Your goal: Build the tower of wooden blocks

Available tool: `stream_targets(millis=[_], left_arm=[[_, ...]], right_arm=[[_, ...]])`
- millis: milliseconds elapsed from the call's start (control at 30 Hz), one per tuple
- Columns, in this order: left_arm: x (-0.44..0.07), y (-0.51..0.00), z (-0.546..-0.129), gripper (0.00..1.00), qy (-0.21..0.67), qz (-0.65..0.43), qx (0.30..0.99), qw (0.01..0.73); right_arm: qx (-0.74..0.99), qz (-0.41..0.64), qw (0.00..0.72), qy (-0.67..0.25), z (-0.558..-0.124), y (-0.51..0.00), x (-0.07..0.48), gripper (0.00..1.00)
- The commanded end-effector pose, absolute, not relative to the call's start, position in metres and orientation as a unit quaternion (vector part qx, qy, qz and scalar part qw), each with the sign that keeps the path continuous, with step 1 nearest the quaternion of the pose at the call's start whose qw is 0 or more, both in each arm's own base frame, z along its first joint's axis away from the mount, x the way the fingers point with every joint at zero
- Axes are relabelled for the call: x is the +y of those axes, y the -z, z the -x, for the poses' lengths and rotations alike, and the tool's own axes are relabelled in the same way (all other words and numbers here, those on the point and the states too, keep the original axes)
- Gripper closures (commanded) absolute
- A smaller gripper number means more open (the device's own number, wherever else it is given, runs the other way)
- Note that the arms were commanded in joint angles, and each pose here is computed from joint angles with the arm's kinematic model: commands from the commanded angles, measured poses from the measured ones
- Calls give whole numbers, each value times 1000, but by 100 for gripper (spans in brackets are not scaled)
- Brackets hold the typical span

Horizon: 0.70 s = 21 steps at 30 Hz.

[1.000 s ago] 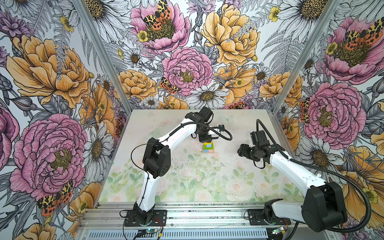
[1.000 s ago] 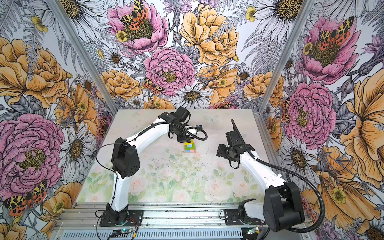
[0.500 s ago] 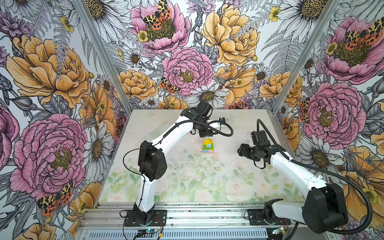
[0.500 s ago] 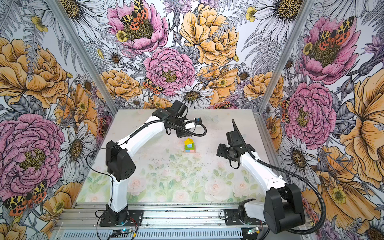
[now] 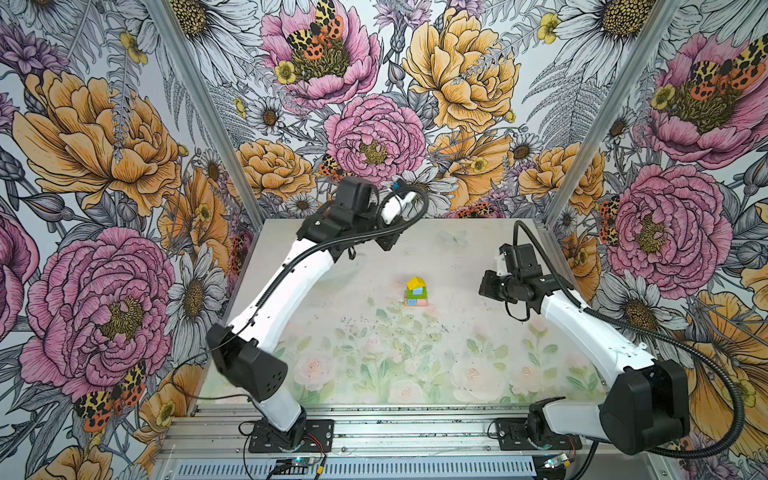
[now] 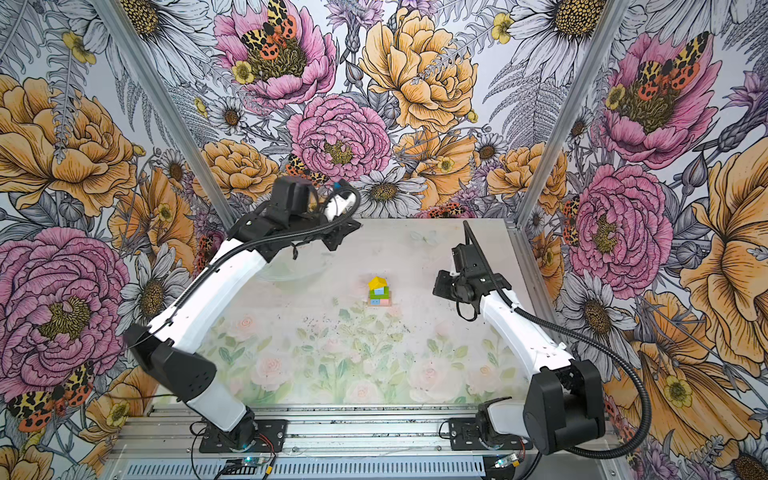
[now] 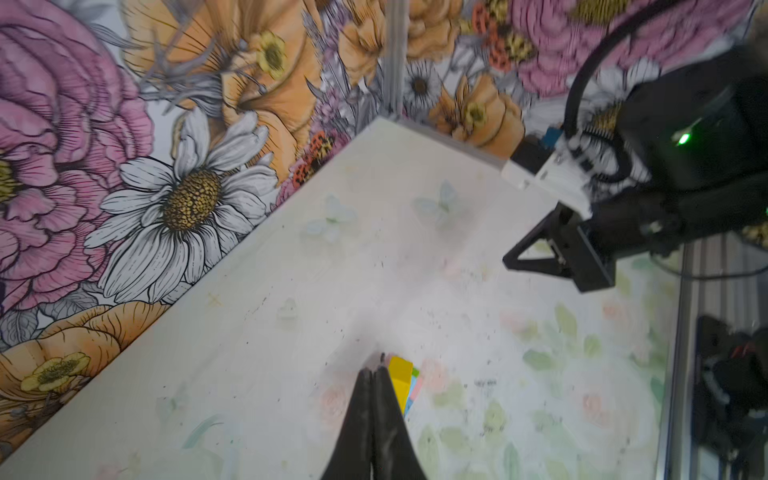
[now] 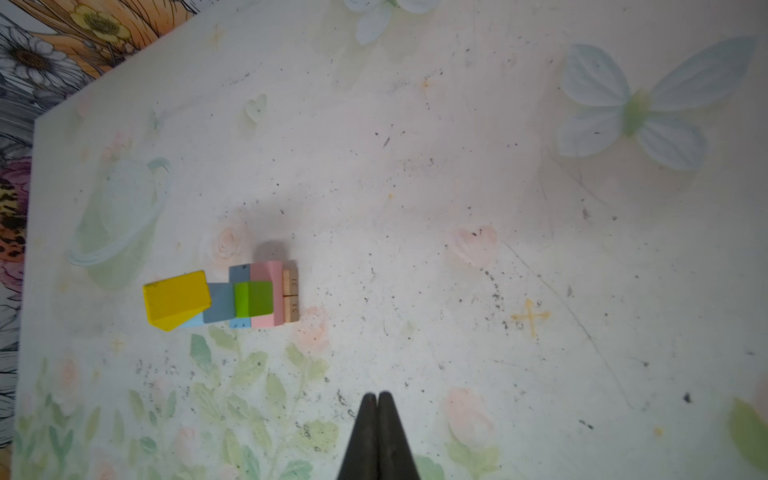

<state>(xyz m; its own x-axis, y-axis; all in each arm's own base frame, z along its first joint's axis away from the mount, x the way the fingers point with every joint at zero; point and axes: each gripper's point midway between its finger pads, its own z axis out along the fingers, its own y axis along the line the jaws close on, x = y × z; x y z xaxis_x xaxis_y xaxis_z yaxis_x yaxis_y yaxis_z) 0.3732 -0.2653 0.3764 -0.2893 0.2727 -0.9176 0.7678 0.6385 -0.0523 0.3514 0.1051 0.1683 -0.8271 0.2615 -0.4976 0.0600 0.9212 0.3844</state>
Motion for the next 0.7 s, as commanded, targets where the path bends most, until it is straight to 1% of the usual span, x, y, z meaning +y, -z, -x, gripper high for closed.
stream_targets(millis=[0,67,133,233,300,400,567,667], left_arm=[[-255,-427,-352,100,399,-217,694,559],[-238,-422,-337,100,433,-162,664,588],[-228,-405,-325,100,461,-123,654,587],[-232,-353,-318,100,477,-86,691,536],[-239,-310,-315,100,477,-63,722,497],[-241,-266,-313,100,472,-40,748,464],[-234,-219,-315,100,449,-11,777,441],[-236,-199,-316,100,439,-13,794,421]], right_arm=[[930,-59,301,-202,-378,-186,116,100],[930,-53,295,-210,-391,-184,123,100],[930,-46,288,-225,-403,-183,132,100],[925,-40,281,-254,-422,-180,148,100],[922,-33,276,-271,-434,-176,160,100],[917,-14,268,-295,-448,-171,182,100],[914,23,248,-319,-461,-161,223,100],[912,41,239,-329,-466,-156,243,100]])
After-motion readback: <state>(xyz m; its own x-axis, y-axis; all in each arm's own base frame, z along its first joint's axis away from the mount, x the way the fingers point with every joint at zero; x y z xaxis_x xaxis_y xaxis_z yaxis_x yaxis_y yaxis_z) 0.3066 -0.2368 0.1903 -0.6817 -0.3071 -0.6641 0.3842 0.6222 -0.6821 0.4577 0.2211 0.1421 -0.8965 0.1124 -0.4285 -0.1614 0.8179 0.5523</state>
